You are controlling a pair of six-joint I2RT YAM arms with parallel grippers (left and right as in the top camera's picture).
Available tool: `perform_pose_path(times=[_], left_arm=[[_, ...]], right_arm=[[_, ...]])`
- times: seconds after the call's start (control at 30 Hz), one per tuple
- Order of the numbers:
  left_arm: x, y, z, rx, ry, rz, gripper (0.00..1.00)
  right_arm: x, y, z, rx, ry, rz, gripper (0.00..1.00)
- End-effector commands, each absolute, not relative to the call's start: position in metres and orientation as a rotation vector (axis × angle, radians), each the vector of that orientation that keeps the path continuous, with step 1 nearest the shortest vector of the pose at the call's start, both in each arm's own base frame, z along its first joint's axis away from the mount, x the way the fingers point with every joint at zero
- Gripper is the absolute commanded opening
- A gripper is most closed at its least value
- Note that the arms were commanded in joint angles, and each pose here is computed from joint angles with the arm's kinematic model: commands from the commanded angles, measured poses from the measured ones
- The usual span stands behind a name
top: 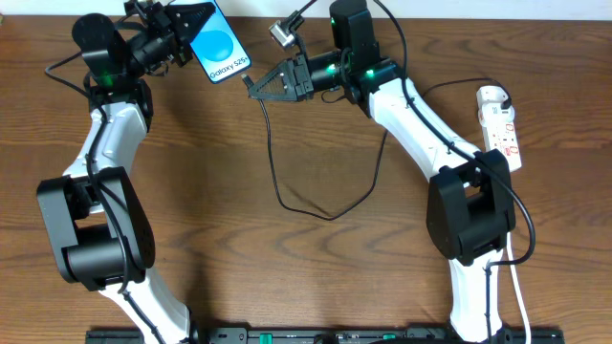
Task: Plug charger to phone and switch on socket
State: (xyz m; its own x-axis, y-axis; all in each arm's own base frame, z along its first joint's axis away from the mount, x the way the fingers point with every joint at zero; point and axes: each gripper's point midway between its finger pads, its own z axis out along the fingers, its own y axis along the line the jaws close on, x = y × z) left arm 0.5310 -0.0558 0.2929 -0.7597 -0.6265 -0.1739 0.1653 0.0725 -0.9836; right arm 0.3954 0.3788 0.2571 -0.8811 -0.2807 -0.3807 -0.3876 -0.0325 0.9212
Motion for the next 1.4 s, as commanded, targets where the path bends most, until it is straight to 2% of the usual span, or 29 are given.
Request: perform_pose_path(times=[0.0,1.37], left_arm=[[0.528,-0.056,0.306,-0.420,1.755,-1.746,0.07],[0.522,-0.071,0.306,-0.365,1.784,-1.770,0.07]], right_arm=[[0.385,0.386,0.258,-0.787,2.121,2.115,0.01],[0.388,0.387,0.258,-0.765,2.127,2.097,0.01]])
